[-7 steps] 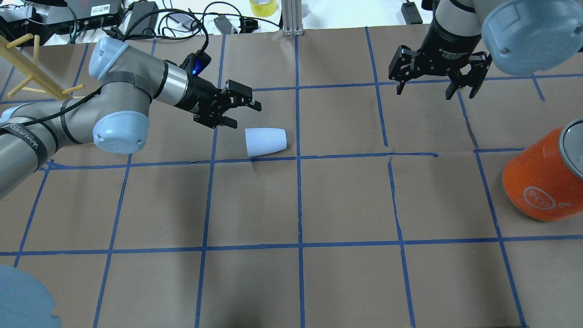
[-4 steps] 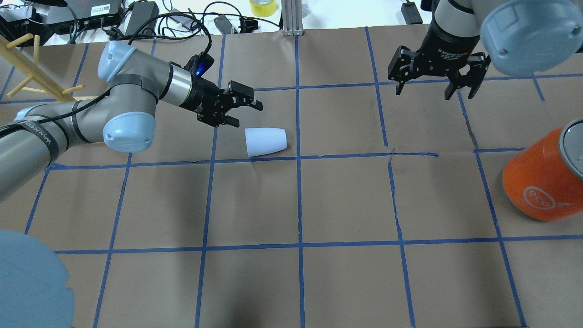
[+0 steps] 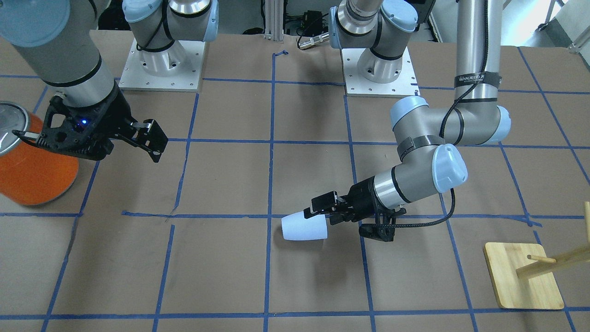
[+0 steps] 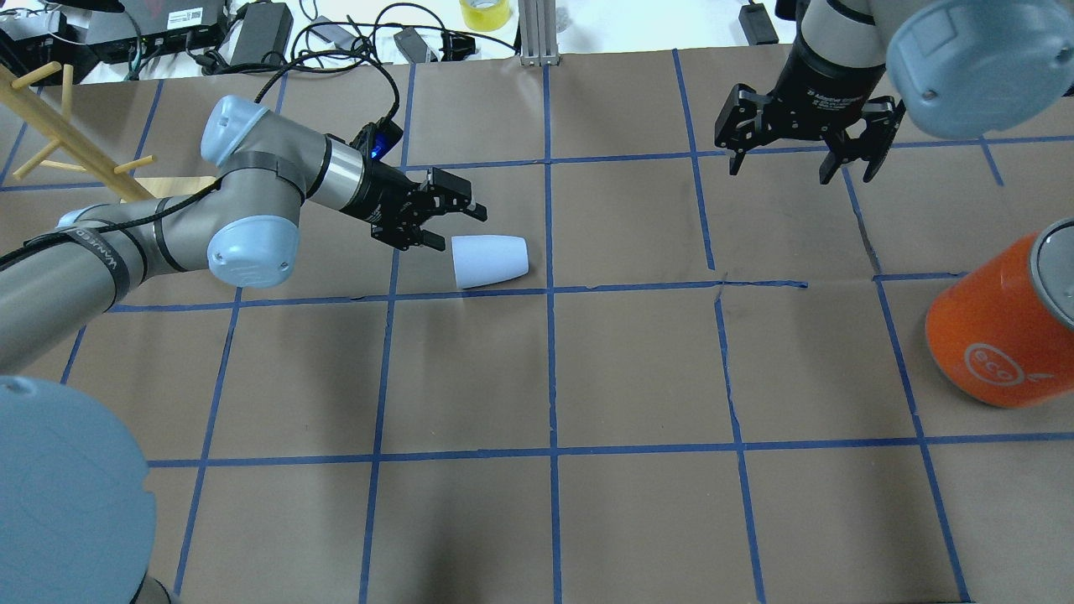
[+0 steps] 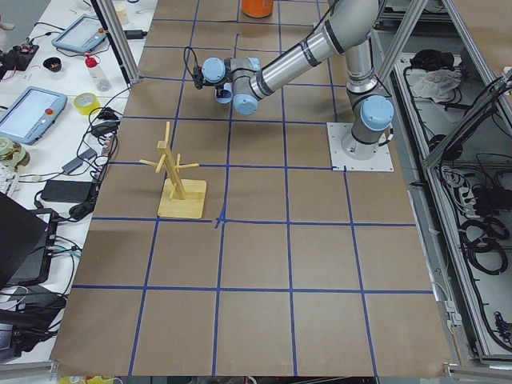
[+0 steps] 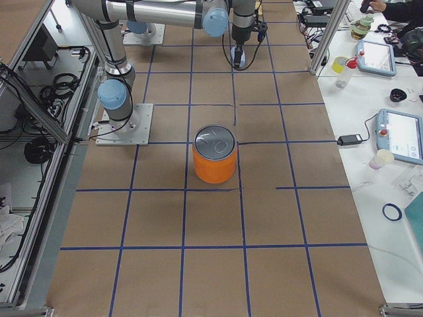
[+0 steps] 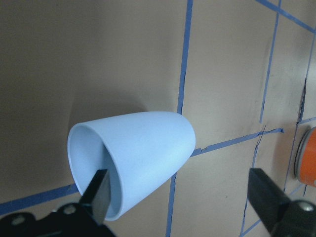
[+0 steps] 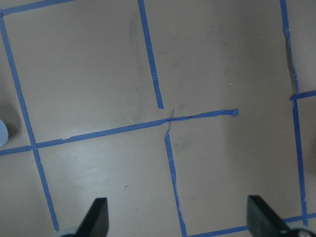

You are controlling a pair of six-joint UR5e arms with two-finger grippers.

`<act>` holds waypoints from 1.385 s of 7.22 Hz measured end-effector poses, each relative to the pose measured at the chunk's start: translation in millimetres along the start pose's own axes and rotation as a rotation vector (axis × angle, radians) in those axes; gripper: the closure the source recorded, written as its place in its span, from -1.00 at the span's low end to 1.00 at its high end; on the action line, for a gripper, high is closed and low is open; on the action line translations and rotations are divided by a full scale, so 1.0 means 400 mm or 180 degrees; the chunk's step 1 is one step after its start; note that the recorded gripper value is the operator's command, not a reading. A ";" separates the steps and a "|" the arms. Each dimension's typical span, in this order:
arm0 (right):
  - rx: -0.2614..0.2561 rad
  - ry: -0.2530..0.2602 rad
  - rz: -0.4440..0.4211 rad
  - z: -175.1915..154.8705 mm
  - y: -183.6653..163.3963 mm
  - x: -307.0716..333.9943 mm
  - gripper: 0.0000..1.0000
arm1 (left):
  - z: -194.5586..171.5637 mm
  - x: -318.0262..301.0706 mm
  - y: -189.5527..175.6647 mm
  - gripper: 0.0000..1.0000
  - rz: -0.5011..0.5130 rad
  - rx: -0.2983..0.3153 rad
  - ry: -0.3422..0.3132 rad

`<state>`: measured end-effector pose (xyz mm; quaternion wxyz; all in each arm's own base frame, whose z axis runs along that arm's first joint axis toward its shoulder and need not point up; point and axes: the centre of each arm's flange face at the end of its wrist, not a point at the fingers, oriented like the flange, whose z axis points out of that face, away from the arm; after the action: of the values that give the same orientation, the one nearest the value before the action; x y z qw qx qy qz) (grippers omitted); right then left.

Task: Flip cup
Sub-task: 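Reach the left gripper toward the open mouth of the lying cup, then grip the cup rim with the left gripper and lift it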

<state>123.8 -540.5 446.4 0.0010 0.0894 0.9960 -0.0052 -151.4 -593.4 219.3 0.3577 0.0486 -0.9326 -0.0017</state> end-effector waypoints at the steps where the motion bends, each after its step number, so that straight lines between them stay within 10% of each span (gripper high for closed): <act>1: -0.0021 0.0007 -0.0007 0.006 0.001 0.001 -1.00 | 0.013 -0.012 0.001 -1.00 -0.0034 -0.0032 0.0001; 3: -0.0072 0.0027 -0.0031 0.024 0.006 0.002 -1.00 | 0.045 -0.040 0.007 -0.94 -0.0111 -0.0108 0.0009; 7: -0.0084 0.0057 -0.0052 0.030 0.008 0.005 -1.00 | 0.074 -0.053 -0.016 0.62 -0.0047 -0.0006 0.0158; 10: -0.0089 0.0058 -0.0054 0.033 0.008 0.005 -1.00 | 0.059 -0.011 -0.021 0.84 -0.0168 0.0031 0.0542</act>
<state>122.5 -537.0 433.3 -0.0069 0.0810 0.9966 0.0095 -163.1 -602.0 198.7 0.4352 0.0748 -0.8972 -0.0025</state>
